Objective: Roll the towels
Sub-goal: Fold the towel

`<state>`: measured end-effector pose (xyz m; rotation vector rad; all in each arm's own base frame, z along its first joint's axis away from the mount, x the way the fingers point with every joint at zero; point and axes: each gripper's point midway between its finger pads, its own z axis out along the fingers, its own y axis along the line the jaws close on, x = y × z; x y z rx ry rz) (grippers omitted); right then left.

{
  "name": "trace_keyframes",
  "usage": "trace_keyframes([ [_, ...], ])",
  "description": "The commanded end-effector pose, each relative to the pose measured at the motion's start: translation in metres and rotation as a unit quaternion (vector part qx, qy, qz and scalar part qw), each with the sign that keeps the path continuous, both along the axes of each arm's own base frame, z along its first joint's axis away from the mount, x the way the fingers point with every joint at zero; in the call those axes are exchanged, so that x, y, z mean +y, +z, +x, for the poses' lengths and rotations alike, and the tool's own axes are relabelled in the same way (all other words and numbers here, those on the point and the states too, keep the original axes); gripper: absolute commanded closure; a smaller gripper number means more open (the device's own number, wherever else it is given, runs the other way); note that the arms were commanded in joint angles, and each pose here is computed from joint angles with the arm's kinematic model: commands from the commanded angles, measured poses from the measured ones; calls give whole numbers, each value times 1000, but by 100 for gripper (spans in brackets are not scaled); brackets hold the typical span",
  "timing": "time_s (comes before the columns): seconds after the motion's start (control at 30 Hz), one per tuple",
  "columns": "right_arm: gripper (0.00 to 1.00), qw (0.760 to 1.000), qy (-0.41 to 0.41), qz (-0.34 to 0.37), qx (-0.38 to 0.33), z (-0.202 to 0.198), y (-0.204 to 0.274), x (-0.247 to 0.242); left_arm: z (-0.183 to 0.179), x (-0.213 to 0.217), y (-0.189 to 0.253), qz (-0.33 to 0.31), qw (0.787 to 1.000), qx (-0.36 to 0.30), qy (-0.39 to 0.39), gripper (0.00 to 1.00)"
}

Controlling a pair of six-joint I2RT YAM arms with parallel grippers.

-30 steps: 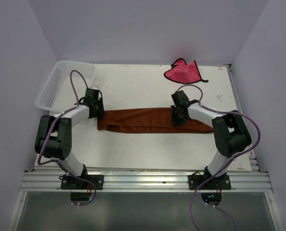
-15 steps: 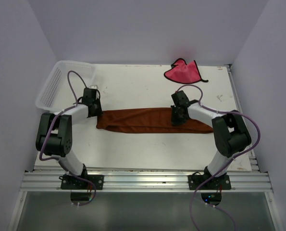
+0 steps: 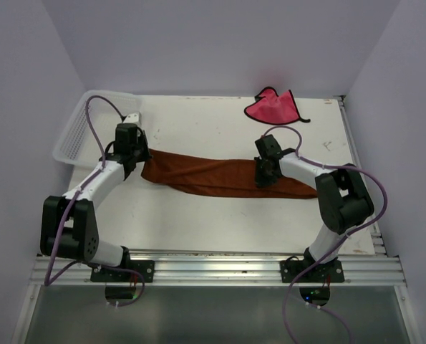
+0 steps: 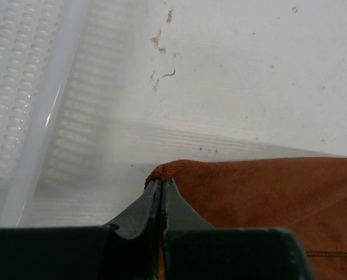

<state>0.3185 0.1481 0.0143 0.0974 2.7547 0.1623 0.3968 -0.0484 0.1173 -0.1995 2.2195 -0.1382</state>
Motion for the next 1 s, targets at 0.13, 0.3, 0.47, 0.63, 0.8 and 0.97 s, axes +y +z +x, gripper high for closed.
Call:
trace_keyframes([
  [0.13, 97, 1000, 6, -17, 20, -6, -19, -4, -2, 9, -11, 22, 1000, 8, 16, 100],
  [0.3, 98, 1000, 5, -20, 23, -7, -21, -4, -9, 12, 18, 6, 999, -39, 37, 100],
  [0.47, 98, 999, 4, -25, 21, -6, -20, -6, -23, 6, 45, -30, 995, -89, 43, 100],
  [0.63, 98, 1000, 3, -23, 20, -7, -17, -6, -50, 0, 56, -58, 991, -110, 56, 100],
  [0.8, 98, 1000, 4, -21, 14, -6, -11, -6, -76, -5, 55, -81, 987, -109, 86, 100],
  [0.97, 98, 1000, 5, -21, 14, -6, -10, -6, -97, -12, 52, -104, 982, -105, 117, 100],
])
